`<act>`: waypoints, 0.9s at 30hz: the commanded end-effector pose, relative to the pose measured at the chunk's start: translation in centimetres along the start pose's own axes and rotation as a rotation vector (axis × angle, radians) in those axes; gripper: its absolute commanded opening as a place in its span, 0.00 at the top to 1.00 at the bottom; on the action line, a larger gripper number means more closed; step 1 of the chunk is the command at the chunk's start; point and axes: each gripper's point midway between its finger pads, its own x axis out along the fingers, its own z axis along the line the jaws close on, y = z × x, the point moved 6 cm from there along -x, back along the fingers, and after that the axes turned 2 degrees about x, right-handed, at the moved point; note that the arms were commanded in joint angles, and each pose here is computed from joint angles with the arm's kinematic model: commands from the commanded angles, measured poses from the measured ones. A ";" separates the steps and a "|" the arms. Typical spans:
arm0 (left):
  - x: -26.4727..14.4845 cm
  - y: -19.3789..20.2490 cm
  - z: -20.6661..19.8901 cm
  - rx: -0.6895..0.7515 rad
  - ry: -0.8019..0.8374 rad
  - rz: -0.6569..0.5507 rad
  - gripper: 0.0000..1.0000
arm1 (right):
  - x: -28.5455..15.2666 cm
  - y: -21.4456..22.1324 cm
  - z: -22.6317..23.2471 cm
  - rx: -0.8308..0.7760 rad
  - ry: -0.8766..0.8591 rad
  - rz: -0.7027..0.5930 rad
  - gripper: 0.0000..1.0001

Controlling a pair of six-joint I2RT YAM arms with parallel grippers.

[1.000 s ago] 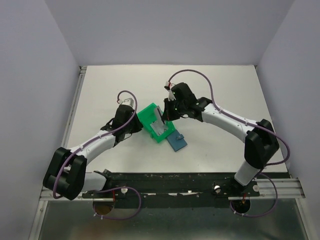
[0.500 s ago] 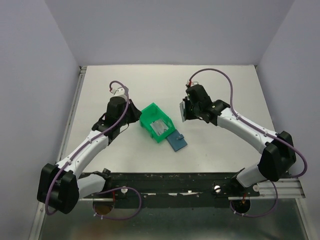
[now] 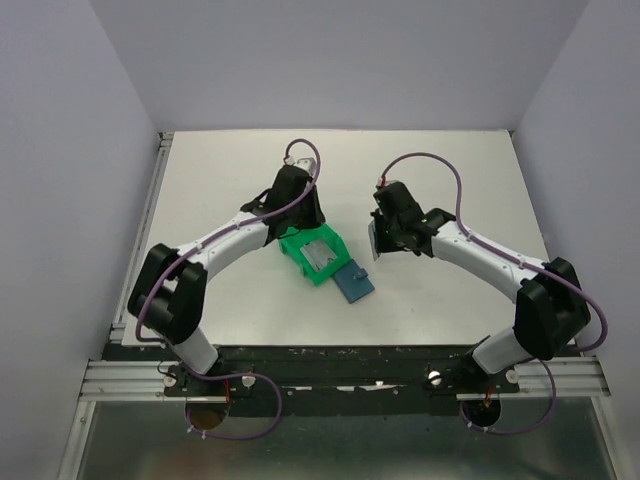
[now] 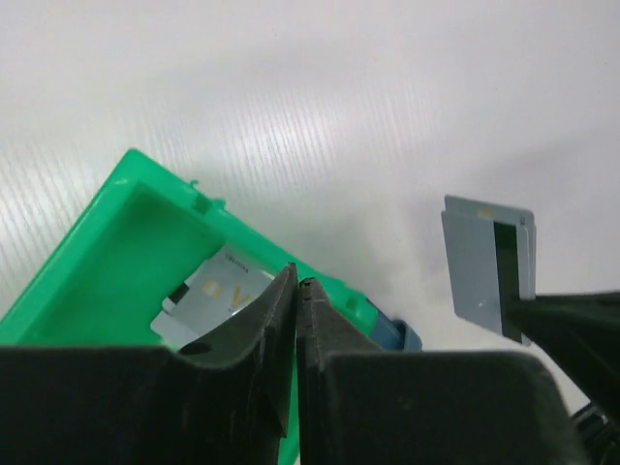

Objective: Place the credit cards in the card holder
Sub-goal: Move the storage box to the center of the board.

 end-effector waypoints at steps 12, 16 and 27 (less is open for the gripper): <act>3.3 0.4 8.5 -0.150 -0.210 0.147 0.84 | -2.2 0.6 -0.9 0.080 -0.114 -0.067 0.99; 3.7 -0.5 10.8 -0.191 -0.265 0.135 0.84 | -2.3 1.2 -1.2 0.089 -0.125 -0.066 0.99; 2.6 -7.4 14.6 -0.205 -0.414 0.003 0.84 | -2.1 1.9 -1.7 0.099 -0.131 -0.064 0.99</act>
